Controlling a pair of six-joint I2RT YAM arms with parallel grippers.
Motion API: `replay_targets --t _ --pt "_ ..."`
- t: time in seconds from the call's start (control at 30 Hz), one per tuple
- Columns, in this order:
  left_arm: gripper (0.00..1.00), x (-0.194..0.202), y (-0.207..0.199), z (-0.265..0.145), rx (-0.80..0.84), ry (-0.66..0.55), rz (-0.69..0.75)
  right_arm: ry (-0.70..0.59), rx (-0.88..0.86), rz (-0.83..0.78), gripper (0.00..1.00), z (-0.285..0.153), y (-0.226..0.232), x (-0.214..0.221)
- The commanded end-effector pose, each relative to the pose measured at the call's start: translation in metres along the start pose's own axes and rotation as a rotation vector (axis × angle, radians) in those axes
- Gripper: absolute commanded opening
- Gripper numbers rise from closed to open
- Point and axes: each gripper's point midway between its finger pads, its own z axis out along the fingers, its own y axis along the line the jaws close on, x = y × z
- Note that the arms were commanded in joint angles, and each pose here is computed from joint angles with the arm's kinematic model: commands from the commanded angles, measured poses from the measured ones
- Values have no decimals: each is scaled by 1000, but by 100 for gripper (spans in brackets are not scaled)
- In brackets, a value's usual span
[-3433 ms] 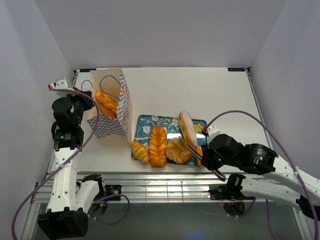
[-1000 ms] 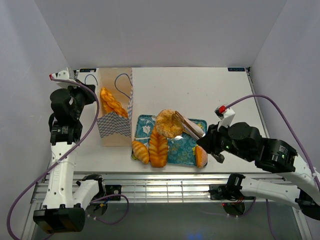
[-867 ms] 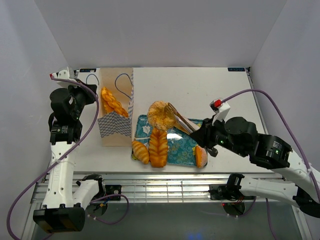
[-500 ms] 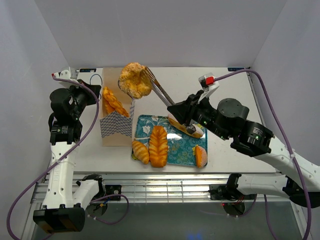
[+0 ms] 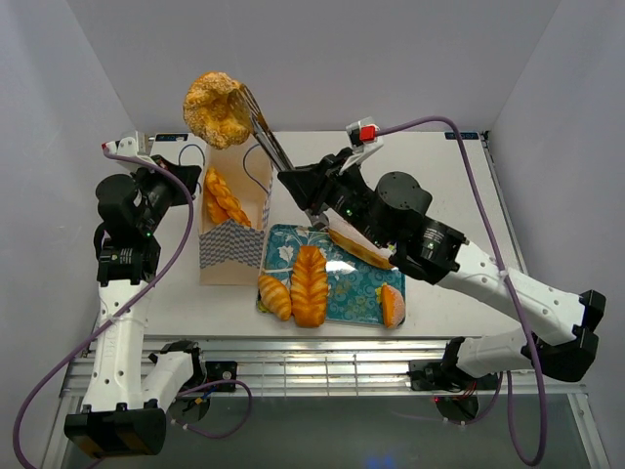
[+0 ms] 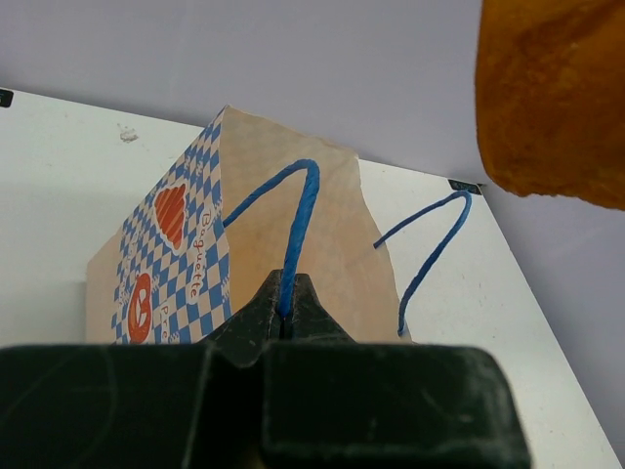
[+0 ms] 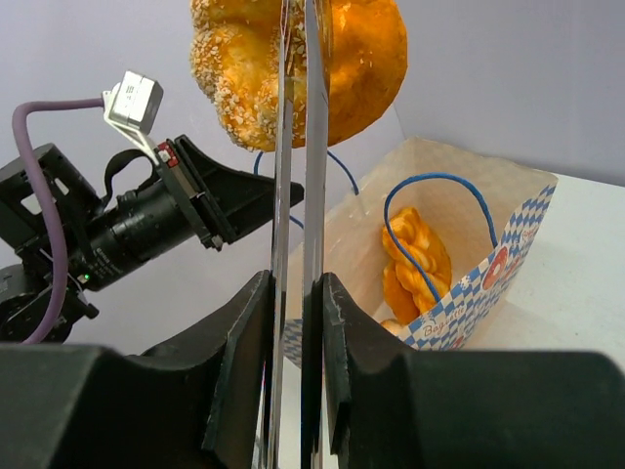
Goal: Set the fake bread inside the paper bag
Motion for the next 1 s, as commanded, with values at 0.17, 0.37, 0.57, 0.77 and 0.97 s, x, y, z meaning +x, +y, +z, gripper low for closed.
replay_targets --t 0.17,0.37,0.57,0.77,0.97 --pt "0 -12 -16 -5 50 -48 28 -140 5 99 8 33 -29 -9" --pt "0 -7 -22 -5 56 -41 42 -43 41 101 8 37 -54 32" --pt "0 -2 -15 -4 19 -41 51 52 29 72 8 14 -55 45" --pt "0 4 1 -2 -53 -39 48 141 20 44 10 -6 -53 53" --pt "0 8 4 0 -56 -44 55 227 5 15 36 -4 -50 66"
